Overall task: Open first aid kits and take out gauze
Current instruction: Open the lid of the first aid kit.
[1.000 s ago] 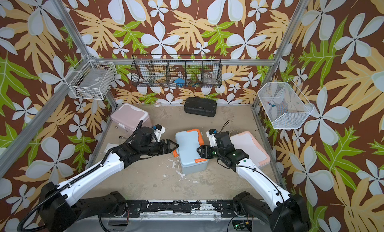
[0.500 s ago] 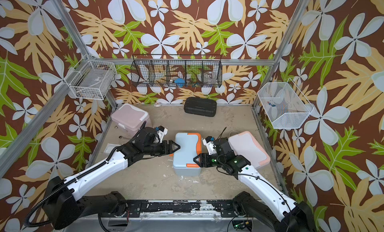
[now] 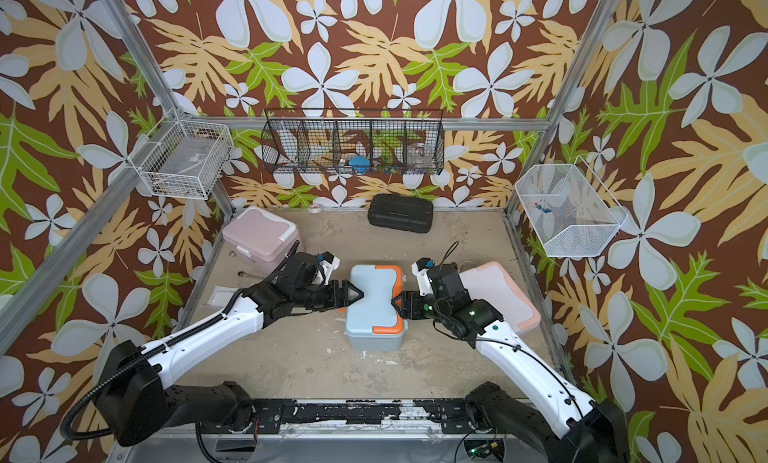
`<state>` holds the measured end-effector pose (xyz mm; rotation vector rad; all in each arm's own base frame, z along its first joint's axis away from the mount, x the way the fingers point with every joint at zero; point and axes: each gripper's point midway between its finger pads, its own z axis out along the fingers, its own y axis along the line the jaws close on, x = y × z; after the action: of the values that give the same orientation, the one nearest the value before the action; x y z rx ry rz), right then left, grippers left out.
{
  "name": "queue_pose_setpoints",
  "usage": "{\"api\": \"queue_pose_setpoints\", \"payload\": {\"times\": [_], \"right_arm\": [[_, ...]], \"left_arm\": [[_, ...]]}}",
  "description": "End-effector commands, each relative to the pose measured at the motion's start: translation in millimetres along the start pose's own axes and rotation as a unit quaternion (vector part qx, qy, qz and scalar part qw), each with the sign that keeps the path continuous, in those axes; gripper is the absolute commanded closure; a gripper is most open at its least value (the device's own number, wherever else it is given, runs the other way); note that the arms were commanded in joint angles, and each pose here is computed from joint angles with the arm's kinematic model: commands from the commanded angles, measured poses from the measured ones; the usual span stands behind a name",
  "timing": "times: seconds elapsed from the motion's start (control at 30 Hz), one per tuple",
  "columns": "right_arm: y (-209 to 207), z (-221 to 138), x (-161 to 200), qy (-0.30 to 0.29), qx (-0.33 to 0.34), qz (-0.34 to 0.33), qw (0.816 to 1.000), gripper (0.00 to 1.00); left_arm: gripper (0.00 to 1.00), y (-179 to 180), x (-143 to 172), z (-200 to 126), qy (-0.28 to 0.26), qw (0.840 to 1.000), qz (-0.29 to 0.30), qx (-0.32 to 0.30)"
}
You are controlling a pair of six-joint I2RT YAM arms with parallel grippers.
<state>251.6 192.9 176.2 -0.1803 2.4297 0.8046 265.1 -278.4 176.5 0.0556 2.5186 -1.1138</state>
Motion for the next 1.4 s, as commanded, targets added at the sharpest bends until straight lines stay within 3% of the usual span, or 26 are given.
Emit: {"api": "queue_pose_setpoints", "payload": {"times": [0.0,0.3,0.77,1.03,1.37], "right_arm": [[11,5,-3,0.006,-0.03,-0.013,0.999,0.29],[24,11,10,0.027,-0.083,-0.002,0.996,0.29],[49,24,4,0.032,-0.137,0.013,0.99,0.27],[32,0,-33,-0.039,-0.037,-0.004,0.999,0.15],[23,-46,-61,-0.127,-0.002,0.006,0.992,0.07]], "left_arm": [[0.19,-10,-5,1,-0.002,1.0,0.011,0.018],[0.19,-17,-6,2,0.0,0.999,0.008,0.036],[0.18,-50,-13,-23,-0.013,0.993,0.0,0.116],[0.18,-75,-25,-40,-0.025,0.989,0.003,0.149],[0.18,-118,-39,-39,-0.023,0.982,0.018,0.185]]}}
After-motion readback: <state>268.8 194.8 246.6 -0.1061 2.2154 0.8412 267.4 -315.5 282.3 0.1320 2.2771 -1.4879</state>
